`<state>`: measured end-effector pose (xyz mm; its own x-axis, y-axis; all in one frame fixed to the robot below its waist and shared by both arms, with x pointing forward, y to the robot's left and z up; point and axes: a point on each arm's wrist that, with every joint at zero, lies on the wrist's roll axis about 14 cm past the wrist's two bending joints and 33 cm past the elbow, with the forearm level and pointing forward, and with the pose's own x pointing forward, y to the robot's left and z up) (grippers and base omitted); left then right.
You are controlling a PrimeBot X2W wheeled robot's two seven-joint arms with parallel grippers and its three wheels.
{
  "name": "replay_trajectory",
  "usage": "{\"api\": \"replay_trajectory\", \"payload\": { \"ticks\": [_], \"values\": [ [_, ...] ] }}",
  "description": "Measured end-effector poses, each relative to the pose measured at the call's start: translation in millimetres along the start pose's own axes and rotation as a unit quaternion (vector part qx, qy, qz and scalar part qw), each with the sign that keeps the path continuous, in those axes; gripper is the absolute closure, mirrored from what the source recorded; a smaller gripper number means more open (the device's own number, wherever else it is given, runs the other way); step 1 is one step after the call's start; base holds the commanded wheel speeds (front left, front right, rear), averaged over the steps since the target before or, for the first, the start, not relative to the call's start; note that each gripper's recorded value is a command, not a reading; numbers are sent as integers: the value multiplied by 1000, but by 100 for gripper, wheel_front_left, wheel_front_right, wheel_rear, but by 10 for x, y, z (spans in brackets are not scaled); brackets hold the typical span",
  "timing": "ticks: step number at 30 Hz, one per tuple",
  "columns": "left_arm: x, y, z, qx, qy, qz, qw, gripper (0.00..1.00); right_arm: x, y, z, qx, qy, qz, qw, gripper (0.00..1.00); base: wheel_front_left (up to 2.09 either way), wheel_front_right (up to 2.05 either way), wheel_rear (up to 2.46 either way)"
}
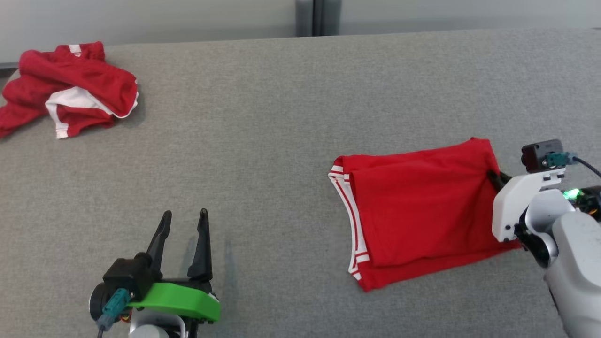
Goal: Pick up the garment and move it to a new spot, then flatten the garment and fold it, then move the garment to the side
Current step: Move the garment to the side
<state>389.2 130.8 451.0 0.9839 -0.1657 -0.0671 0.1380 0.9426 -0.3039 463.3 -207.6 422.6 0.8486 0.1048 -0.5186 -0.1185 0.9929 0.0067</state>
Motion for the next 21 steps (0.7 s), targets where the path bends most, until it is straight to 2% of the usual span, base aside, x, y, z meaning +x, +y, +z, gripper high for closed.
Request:
{"api": "replay_trajectory", "payload": {
  "ticks": [12,21],
  "values": [
    [544,-571,-66,20,-3,-104,994,0,-326,-1046,273,2,-60,-124,990,100,0,0,0],
    [874,-1152,-444,12,33,-201,979,0,-711,-1595,-2,35,-62,-211,975,100,0,0,0]
  ]
}}
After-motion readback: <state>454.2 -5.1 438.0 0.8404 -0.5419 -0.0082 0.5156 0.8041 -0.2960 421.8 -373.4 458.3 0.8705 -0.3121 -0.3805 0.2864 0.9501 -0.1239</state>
